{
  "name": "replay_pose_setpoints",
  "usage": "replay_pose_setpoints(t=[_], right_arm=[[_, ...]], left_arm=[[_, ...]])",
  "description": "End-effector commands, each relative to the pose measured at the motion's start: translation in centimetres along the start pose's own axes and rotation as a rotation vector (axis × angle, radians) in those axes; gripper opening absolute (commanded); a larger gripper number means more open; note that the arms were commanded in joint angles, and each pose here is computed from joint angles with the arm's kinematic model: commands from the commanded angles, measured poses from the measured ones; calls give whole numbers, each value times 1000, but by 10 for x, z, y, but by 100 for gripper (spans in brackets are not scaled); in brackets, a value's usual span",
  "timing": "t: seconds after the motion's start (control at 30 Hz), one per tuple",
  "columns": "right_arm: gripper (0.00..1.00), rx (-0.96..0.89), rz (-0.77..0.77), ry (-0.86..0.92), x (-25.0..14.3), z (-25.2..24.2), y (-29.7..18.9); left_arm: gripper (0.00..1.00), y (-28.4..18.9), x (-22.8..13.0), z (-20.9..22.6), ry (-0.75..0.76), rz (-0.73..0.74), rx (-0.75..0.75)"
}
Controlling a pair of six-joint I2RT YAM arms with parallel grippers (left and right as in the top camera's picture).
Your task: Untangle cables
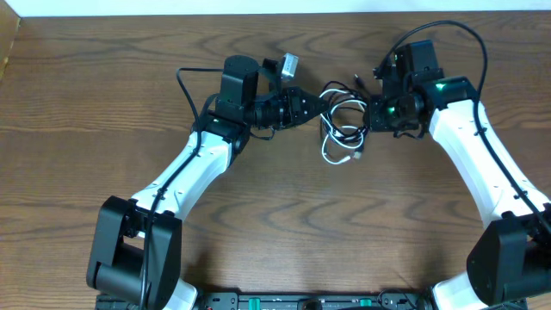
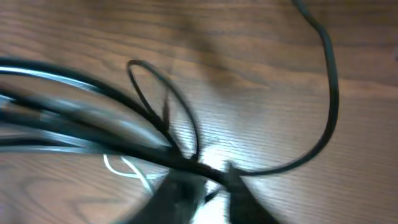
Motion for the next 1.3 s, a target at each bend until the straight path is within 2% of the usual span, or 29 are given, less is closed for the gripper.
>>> replay_pose_setpoints(t=[0.0, 0.13, 0.17, 0.27, 0.4, 0.53, 0.63, 0.7, 0.8, 0.93, 1.13, 1.27], right_arm=[[1, -82, -24, 49, 2, -9, 4], [1, -332, -72, 137, 3, -44, -3], [1, -483, -101, 170, 2, -62, -10], [1, -629, -122, 190, -1, -78, -19], [1, -538, -92, 191, -2, -70, -14], [1, -305, -29, 90, 0, -47, -3], [1, -167, 7, 32, -1, -32, 0], [1, -76, 35, 7, -4, -23, 1], [1, 1, 61, -10, -6, -15, 1], [1, 137, 98, -81, -10, -2, 0], [1, 221, 132, -147, -16, 6, -2], [1, 265, 141, -165, -18, 10, -3]], left_arm=[[7, -5, 4, -14, 10, 14, -57], [7, -15, 11, -5, -4, -19, -31], [8, -21, 15, 3, -19, -43, 4], [8, -30, 15, 19, -9, -57, 81], [8, -35, 0, 43, -15, -13, 236], [7, -42, -21, 61, 3, 70, 387], [8, -42, -22, 62, 17, 80, 390], [30, -39, -20, 60, 41, 71, 380], [51, -30, -19, 53, 77, 69, 360], [63, -14, -21, 40, 143, 71, 326], [64, -1, -20, 33, 206, 48, 348], [56, 7, -23, 37, 250, 57, 384]])
Point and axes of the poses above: each gripper's point midway between its finger pads, its own y axis out along the fingers, its own z axis along the line the jaws close on, x = y × z, the point moved 7 cm from there along -y, back along the fingers, and after that the axes turned 9 degrees about y, right-handed, at the moved point
